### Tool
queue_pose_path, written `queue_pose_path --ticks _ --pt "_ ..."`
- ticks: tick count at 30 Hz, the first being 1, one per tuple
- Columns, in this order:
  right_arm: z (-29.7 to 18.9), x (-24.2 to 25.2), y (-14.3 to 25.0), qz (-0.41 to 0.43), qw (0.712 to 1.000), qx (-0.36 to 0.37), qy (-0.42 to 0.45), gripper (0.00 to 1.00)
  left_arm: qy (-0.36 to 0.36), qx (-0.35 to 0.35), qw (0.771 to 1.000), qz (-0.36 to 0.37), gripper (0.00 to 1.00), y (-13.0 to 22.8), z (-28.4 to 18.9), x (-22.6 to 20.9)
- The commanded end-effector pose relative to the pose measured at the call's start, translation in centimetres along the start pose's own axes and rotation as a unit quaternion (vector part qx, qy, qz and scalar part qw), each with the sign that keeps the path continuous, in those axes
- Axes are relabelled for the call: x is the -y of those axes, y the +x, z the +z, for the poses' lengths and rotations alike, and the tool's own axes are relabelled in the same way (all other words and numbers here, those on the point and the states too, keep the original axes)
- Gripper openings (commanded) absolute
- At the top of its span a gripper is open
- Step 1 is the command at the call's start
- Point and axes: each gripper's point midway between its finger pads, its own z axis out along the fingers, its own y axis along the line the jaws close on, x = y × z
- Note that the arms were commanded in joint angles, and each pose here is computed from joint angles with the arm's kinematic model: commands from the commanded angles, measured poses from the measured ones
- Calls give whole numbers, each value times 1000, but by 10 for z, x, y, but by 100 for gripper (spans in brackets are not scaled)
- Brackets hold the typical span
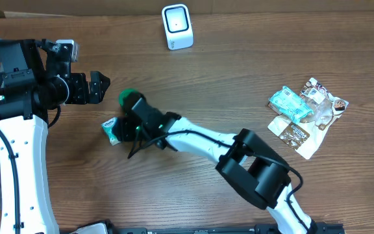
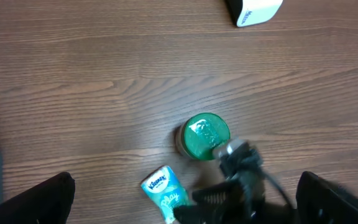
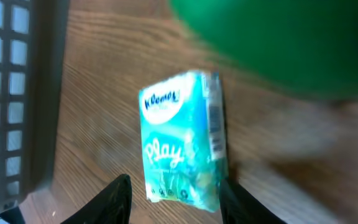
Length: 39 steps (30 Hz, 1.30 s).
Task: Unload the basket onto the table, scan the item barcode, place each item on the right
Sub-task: 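Reach the right gripper left toward the green-lidded jar, then grasp the green-lidded jar by its lid with the right gripper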
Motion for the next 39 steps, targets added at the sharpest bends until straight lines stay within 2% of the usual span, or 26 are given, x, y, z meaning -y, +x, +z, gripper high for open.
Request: queue_pose_path --ticks 1,8,10,11,15,16,23,32,39 --pt "19 15 7 15 999 7 28 45 5 14 1000 15 100 -9 -6 5" --pt "29 22 10 17 999 5 30 45 5 14 1000 15 100 -9 -6 5" --pt "29 22 11 18 999 5 30 40 5 15 1000 15 100 -9 -6 5" --pt "29 23 11 18 999 4 31 35 5 14 1000 15 100 -9 -6 5" --pt "29 28 15 21 999 -4 41 6 5 14 1000 15 99 -9 -6 5" --pt "28 29 17 22 999 -7 44 4 5 14 1000 15 100 -9 -6 5" --pt "22 36 18 29 998 -17 60 4 5 14 1000 15 100 -9 -6 5" --pt "-20 17 -4 -6 998 4 61 4 5 15 1000 15 99 -9 -6 5" --pt "-26 10 -1 -15 999 -7 50 4 5 14 1000 15 99 -9 -6 5"
